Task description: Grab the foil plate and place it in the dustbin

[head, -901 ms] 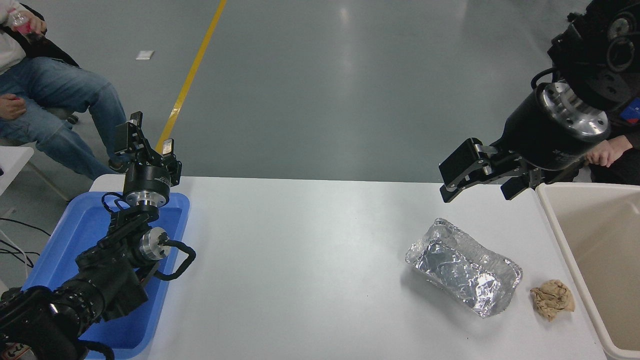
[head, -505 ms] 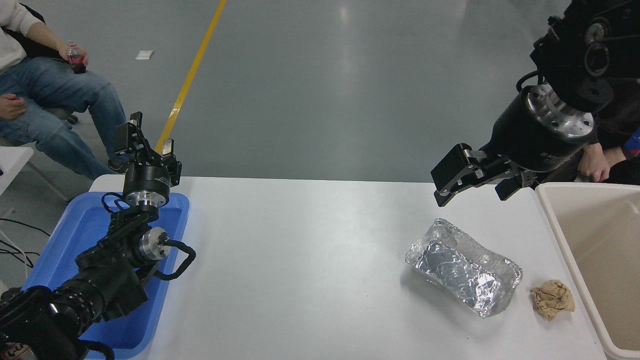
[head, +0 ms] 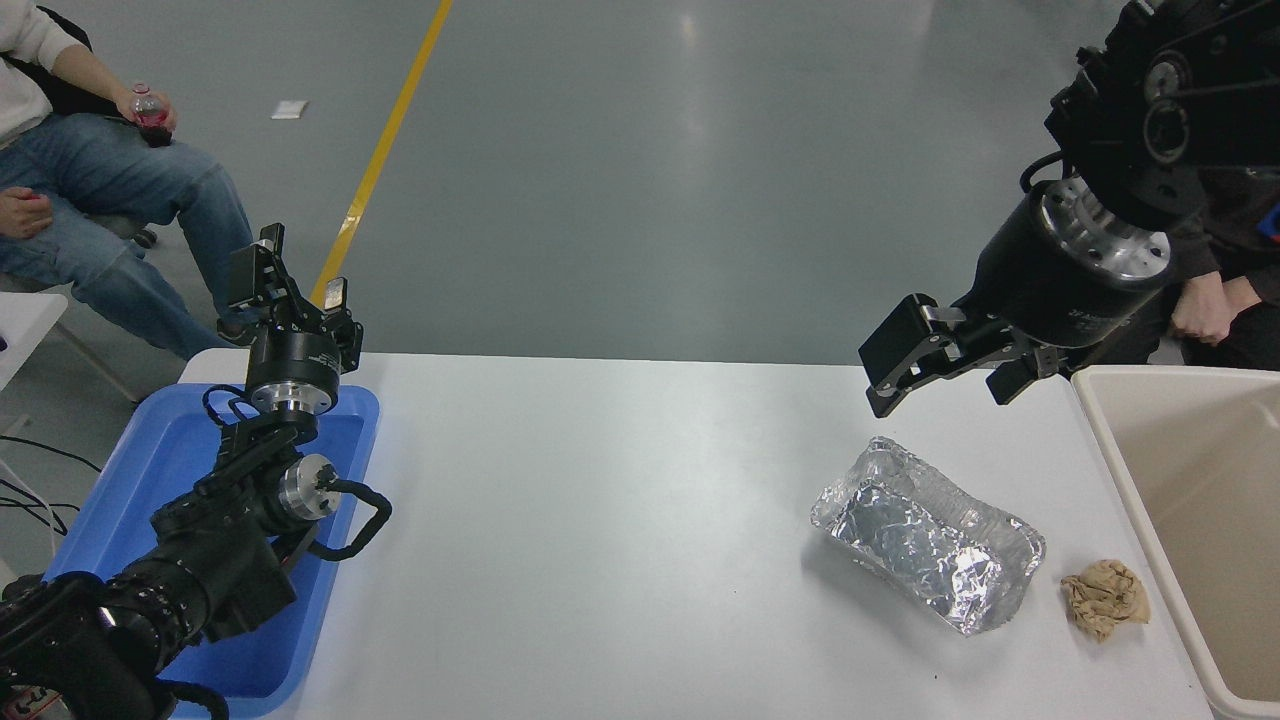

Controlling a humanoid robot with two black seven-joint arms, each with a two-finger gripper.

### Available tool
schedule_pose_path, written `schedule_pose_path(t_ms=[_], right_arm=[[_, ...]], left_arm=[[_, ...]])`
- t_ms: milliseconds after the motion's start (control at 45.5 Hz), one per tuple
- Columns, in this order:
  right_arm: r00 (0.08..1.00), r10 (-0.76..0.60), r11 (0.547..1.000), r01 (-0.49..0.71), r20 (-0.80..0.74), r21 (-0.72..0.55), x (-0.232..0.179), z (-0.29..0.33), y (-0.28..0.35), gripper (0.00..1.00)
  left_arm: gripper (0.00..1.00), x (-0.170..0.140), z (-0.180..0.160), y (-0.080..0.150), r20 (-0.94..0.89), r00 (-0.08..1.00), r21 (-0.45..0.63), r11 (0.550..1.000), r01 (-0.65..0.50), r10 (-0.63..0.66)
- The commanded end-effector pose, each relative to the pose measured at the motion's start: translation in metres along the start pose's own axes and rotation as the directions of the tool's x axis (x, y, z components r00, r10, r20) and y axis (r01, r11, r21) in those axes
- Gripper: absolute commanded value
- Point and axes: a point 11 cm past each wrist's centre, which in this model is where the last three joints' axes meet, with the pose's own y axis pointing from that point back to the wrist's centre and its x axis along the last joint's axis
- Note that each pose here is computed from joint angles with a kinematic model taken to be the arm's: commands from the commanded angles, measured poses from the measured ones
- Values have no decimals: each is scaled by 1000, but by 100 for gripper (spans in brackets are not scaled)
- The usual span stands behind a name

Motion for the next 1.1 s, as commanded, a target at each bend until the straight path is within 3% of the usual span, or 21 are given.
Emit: schedule_pose_path(t_ms=[0,374,769,1077], right_arm=[[999,28,999,-29,28,23,2,12,-5,100],[998,65,998,-65,-4,12,16,29,-38,100],[973,114,982,-141,-200,-125,22,94,-110,100],[954,150,972,-190,-258,-140,23,129,-175,100]], left_arm=[[100,0,0,0,0,1000,0,1000,0,0],[100,0,0,0,0,1000,0,1000,0,0],[100,0,0,0,0,1000,0,1000,0,0],[100,-1,0,-1,0,1000,-1,1000,1,-1]])
